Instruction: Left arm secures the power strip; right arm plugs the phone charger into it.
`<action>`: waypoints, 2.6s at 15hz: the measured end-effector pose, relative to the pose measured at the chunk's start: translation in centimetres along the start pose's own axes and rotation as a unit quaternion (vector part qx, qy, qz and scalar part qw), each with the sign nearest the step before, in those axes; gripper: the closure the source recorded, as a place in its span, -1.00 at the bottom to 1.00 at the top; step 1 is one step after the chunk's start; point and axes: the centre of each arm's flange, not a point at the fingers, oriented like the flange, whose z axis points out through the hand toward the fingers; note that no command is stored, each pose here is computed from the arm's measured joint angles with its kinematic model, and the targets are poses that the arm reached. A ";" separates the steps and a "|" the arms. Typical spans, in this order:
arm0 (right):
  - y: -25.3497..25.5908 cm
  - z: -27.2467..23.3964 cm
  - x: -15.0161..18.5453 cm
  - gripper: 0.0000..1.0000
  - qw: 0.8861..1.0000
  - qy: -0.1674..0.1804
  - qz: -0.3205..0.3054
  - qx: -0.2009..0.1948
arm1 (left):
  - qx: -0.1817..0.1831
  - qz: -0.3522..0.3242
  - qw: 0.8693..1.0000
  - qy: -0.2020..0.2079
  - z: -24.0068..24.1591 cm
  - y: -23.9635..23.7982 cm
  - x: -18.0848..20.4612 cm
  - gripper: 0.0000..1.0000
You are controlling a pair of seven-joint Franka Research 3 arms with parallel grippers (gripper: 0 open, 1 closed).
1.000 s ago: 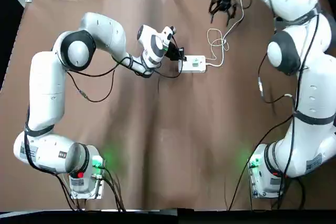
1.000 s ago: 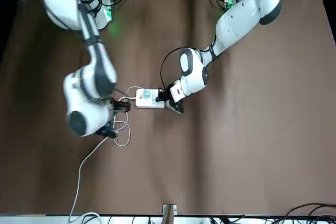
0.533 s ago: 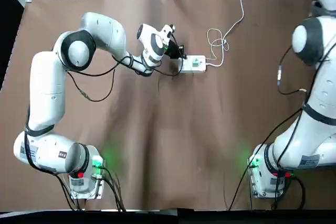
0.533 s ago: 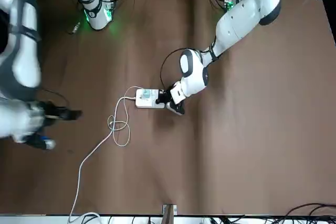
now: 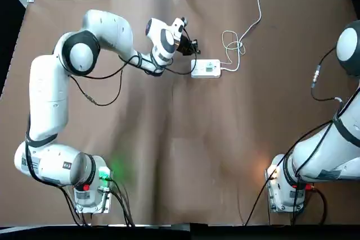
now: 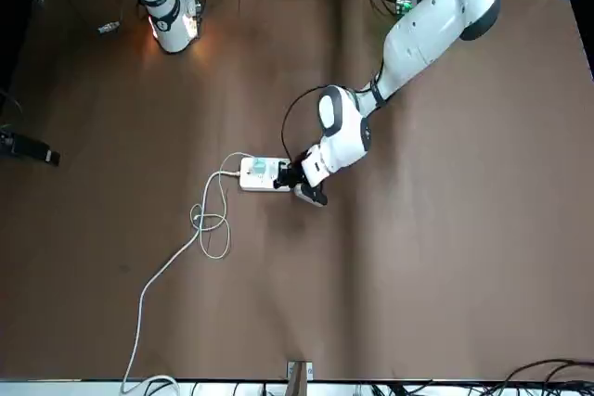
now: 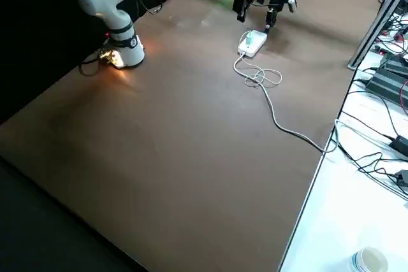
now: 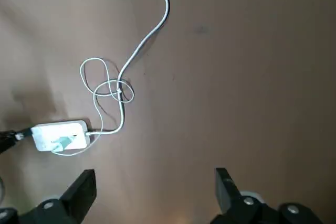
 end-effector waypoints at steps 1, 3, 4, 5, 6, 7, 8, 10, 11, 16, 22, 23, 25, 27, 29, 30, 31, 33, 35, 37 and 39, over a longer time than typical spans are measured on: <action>-0.5 -0.1 -0.5 -1.00 1.000 0.000 -0.004 -0.006 | -0.006 0.002 1.000 -0.007 -0.6 0.4 0.5 0.98; -1.0 0.1 -1.5 -1.00 1.000 0.013 -0.008 -0.009 | -0.013 0.003 1.000 -0.017 -1.9 0.4 1.8 0.98; -1.3 0.3 -2.1 -1.00 0.999 0.028 -0.011 -0.012 | -0.016 0.003 1.000 -0.025 -2.5 0.2 2.3 0.98; -1.5 0.5 -2.9 -1.00 0.999 0.039 -0.013 -0.014 | -0.017 0.003 0.999 -0.035 -3.2 -0.2 3.0 0.98; -1.6 0.5 -3.9 -1.00 0.999 0.044 -0.015 -0.015 | -0.019 -0.001 0.999 -0.048 -3.9 -0.6 3.7 0.98; -1.6 0.3 -4.8 -1.00 0.999 0.044 -0.017 -0.015 | -0.020 -0.004 0.998 -0.060 -4.7 -1.1 4.4 0.98; -1.5 -0.1 -5.7 -1.00 0.999 0.042 -0.018 -0.018 | -0.017 -0.005 0.997 -0.070 -5.6 -1.4 5.3 0.98; -1.6 -0.7 -6.8 -1.00 0.998 0.037 -0.022 -0.037 | 0.001 -0.005 0.996 -0.090 -7.6 -1.4 7.0 0.98; -2.3 -0.9 -7.2 -1.00 0.998 0.039 -0.028 -0.047 | 0.024 -0.004 0.993 -0.115 -10.4 -1.1 9.1 0.98; -1.8 -1.1 -7.3 -1.00 0.998 0.038 -0.024 -0.046 | 0.125 0.019 0.984 -0.128 -21.4 -2.1 14.6 0.97; -1.0 -2.0 -7.8 -1.00 0.998 0.051 -0.018 -0.044 | 0.274 0.054 0.956 -0.093 -34.3 -1.0 17.0 0.33; -0.9 -2.0 -7.9 -1.00 0.998 0.051 -0.018 -0.044 | 0.291 0.053 0.951 -0.088 -36.8 -0.9 17.1 0.20; -0.9 -2.0 -8.0 -1.00 0.998 0.052 -0.018 -0.044 | 0.322 0.051 0.943 -0.066 -41.4 -0.6 17.4 -0.15; -0.9 -2.0 -8.0 -1.00 0.998 0.052 -0.018 -0.044 | 0.344 0.052 0.937 -0.038 -45.1 -0.1 17.7 -0.51; -0.9 -2.0 -8.0 -1.00 0.998 0.052 -0.018 -0.044 | 0.361 0.057 0.931 -0.010 -48.2 1.2 17.6 -0.85; -0.9 -1.9 -8.0 -1.00 0.998 0.051 -0.018 -0.044 | 0.375 0.066 0.925 0.005 -49.7 2.2 17.5 -0.99; -0.9 -1.8 -7.9 -1.00 0.998 0.051 -0.018 -0.044 | 0.391 0.075 0.917 0.023 -51.4 3.5 17.3 -1.00; -0.9 -1.8 -7.9 -1.00 0.998 0.051 -0.018 -0.044 | 0.412 0.080 0.906 0.058 -55.5 5.6 17.0 -1.00; -0.8 -1.8 -7.9 -1.00 0.998 0.051 -0.018 -0.044 | 0.424 0.080 0.898 0.084 -59.1 7.8 16.3 -1.00; -0.9 -1.8 -7.9 -1.00 0.998 0.052 -0.018 -0.044 | 0.428 0.081 0.896 0.084 -59.7 8.9 15.7 -1.00; -0.9 -1.8 -7.9 -1.00 0.998 0.052 -0.018 -0.044 | 0.434 0.071 0.896 0.067 -59.6 9.1 15.0 -1.00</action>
